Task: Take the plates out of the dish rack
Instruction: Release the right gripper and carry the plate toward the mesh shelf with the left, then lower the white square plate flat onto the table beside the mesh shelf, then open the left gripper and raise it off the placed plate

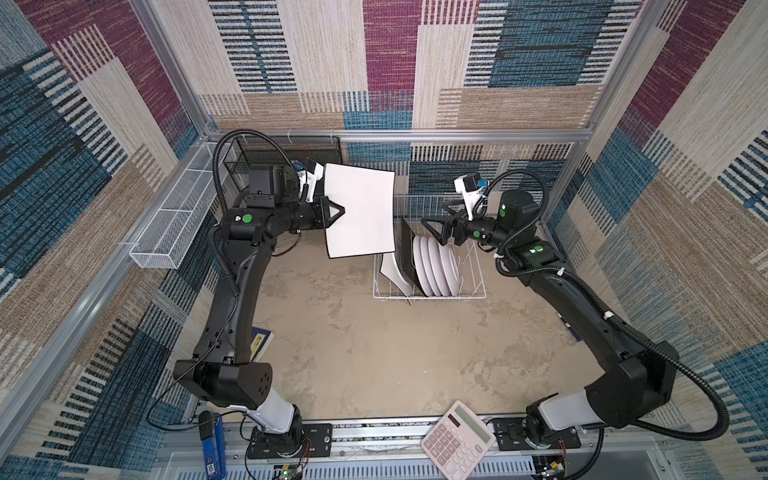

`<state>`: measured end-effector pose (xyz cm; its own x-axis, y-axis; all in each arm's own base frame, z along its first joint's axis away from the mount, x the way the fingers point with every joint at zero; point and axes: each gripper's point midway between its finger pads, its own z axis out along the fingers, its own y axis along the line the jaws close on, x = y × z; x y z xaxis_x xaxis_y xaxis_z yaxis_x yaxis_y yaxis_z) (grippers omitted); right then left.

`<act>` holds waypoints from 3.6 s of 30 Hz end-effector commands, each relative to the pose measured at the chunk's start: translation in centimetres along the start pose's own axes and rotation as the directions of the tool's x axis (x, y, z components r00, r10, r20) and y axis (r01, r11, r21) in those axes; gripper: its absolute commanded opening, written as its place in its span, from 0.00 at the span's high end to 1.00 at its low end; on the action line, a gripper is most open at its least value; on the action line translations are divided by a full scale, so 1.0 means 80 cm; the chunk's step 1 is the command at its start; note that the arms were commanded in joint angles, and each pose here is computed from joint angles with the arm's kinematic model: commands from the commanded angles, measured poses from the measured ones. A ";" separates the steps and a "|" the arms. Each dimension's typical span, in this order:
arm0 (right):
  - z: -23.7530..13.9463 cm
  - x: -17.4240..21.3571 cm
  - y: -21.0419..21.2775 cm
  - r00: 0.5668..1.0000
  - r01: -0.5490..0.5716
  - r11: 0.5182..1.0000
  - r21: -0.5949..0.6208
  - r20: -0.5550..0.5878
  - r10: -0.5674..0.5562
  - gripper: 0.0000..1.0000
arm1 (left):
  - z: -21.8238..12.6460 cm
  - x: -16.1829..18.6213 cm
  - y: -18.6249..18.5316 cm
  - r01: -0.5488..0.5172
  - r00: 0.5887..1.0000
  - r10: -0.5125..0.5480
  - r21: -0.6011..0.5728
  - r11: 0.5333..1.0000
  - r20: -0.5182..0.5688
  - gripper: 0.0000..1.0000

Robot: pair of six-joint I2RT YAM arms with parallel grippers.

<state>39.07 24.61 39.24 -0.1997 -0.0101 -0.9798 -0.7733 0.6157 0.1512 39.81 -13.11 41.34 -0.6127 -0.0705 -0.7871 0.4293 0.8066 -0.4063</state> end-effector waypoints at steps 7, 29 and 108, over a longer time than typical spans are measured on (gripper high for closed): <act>0.005 0.039 0.014 0.958 0.278 0.959 0.057 -0.088 -0.272 0.01 | -0.036 -0.007 0.041 -0.155 0.988 0.151 -0.242 0.958 -0.036 1.00; 0.025 0.089 0.045 0.971 0.180 0.984 -0.012 -0.157 -0.179 0.01 | 0.055 0.095 0.177 0.004 0.932 -0.076 -0.199 0.980 -0.353 1.00; 0.003 0.093 0.049 0.982 0.145 0.989 0.039 -0.129 -0.138 0.01 | 0.149 0.261 0.422 0.420 0.692 -0.510 -0.289 0.860 -0.511 0.45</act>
<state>34.20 27.31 31.24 -0.2032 -0.2213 -0.9538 -0.7848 0.6192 0.0236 49.28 5.61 4.14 -0.9861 -0.1425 -0.0854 -0.0739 0.8365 -0.5429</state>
